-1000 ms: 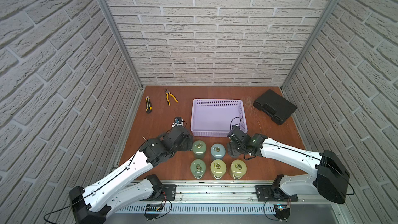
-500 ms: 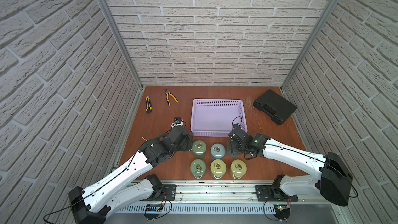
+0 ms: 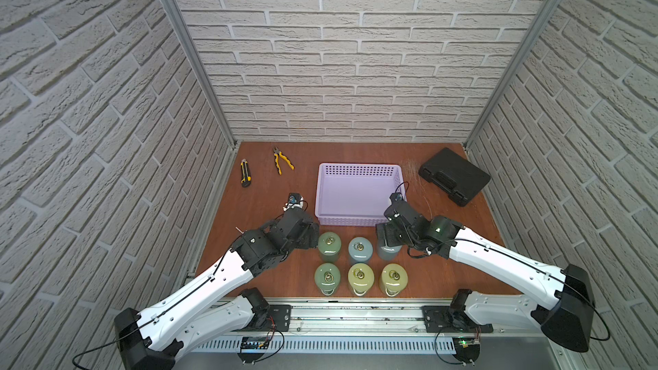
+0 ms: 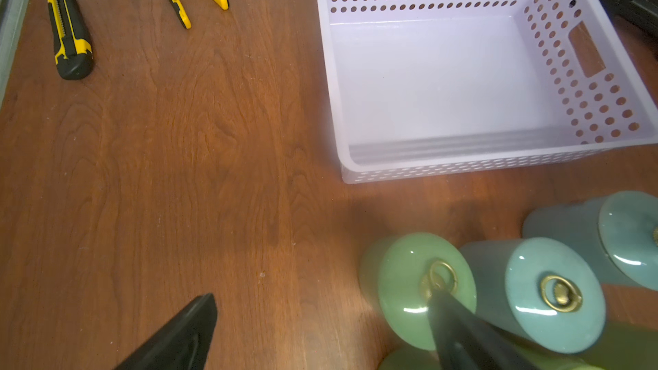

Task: Take the tea canister out of the basket
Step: Place the tea canister at the center of the board, then reset both arms

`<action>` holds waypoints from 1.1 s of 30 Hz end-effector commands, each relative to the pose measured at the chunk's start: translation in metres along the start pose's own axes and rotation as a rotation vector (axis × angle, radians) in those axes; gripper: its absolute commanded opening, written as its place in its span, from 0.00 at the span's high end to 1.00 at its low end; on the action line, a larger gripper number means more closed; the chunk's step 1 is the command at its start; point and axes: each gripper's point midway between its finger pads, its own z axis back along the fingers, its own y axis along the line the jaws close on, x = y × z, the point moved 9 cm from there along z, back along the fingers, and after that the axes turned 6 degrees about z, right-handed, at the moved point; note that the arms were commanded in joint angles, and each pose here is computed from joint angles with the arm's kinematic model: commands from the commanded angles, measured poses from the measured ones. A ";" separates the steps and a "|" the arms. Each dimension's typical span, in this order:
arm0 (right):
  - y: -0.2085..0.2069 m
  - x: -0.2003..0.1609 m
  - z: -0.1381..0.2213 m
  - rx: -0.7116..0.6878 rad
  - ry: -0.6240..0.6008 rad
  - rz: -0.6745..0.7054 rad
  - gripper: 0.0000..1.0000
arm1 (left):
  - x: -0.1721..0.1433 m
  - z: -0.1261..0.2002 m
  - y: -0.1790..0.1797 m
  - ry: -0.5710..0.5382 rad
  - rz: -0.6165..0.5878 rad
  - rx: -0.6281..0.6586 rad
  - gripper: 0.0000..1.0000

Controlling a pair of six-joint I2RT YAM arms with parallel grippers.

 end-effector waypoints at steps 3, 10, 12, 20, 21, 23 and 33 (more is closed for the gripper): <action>-0.012 0.018 0.026 -0.091 -0.123 0.045 0.00 | 0.019 0.001 -0.003 -0.148 -0.125 0.015 0.02; -0.028 0.032 0.048 -0.203 -0.240 0.113 0.00 | 0.040 0.004 0.005 -0.232 -0.226 0.080 0.02; -0.036 0.034 0.053 -0.234 -0.268 0.122 0.00 | 0.045 0.004 0.012 -0.244 -0.227 0.100 0.02; -0.078 0.034 0.060 -0.324 -0.286 0.123 0.01 | 0.057 0.010 0.046 -0.294 -0.202 0.160 0.02; -0.084 0.033 0.060 -0.335 -0.286 0.119 0.00 | 0.058 0.011 0.051 -0.299 -0.201 0.171 0.02; -0.094 0.031 0.059 -0.355 -0.289 0.113 0.01 | 0.060 0.012 0.061 -0.302 -0.198 0.196 0.02; -0.129 0.021 0.038 -0.416 -0.263 -0.020 0.01 | 0.065 -0.003 0.104 -0.322 -0.130 0.210 0.02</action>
